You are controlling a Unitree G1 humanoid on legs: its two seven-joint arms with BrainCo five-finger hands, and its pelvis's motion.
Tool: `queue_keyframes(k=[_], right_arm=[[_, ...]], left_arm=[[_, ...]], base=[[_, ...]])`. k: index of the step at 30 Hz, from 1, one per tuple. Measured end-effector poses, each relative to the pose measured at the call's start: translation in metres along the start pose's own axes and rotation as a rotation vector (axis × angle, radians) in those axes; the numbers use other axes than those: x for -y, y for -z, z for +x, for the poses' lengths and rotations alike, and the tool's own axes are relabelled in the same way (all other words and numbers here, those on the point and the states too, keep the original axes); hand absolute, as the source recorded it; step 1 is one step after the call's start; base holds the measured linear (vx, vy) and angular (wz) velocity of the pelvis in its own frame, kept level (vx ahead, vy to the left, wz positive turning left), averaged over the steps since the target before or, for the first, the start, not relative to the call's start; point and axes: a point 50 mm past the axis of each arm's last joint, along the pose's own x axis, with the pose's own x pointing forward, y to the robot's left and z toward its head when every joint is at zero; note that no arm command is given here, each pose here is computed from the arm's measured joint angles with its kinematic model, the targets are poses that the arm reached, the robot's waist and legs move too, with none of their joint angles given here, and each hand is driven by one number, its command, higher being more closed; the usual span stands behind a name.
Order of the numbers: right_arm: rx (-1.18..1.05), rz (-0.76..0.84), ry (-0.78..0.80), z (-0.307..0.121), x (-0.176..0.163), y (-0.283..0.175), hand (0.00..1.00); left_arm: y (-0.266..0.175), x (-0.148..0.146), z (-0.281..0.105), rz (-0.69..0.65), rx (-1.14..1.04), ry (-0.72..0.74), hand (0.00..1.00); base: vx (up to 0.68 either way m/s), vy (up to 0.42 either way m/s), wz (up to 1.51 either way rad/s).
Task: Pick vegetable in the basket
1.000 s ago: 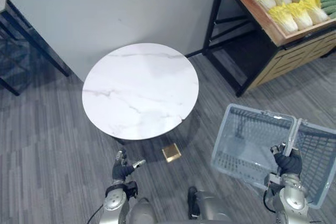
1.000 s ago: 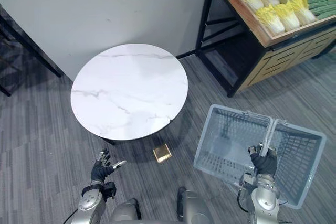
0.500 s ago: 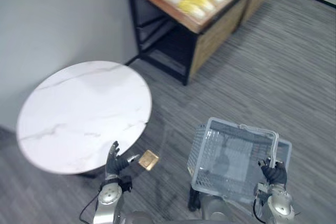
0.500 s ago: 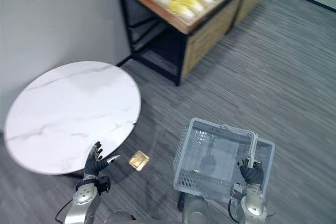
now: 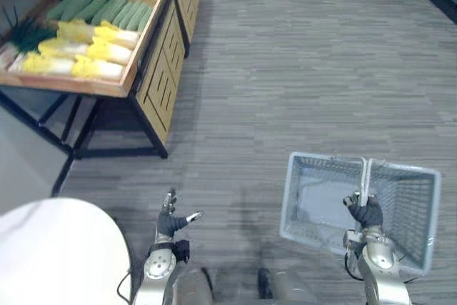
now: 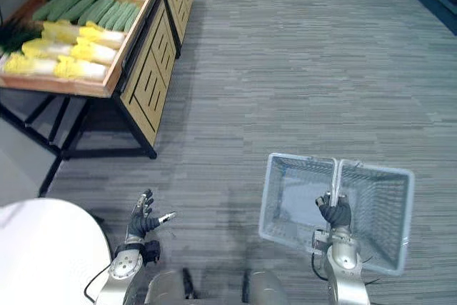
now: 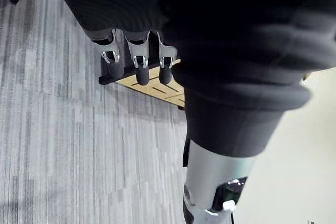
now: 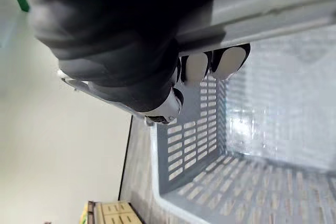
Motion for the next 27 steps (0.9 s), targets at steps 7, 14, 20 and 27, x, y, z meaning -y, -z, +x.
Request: queue_keyframes(k=[7,14,20,27], right_arm=[[-0.044,-0.037,-0.024,0.007,-0.012,0.01,1.0],[-0.055,-0.049,-0.093,0.007,-0.031,0.013,1.0],[-0.029,-0.06,-0.082,0.008,-0.022,0.008,1.0],[-0.003,-0.001,-0.078,-0.011,-0.025,0.002,1.0]], left_arm=[[-0.029,-0.009,0.005,-0.06,0.126,-0.077,0.0],[-0.044,0.0,0.017,-0.013,0.186,-0.022,0.0],[-0.032,0.009,0.018,-0.029,0.13,-0.013,0.0],[-0.037,0.01,0.003,-0.079,0.158,-0.041,0.0]], base=[[0.51,0.292,-0.12],[0.66,0.0,0.28],[0.62,-0.236,0.49],[0.51,-0.194,0.4]])
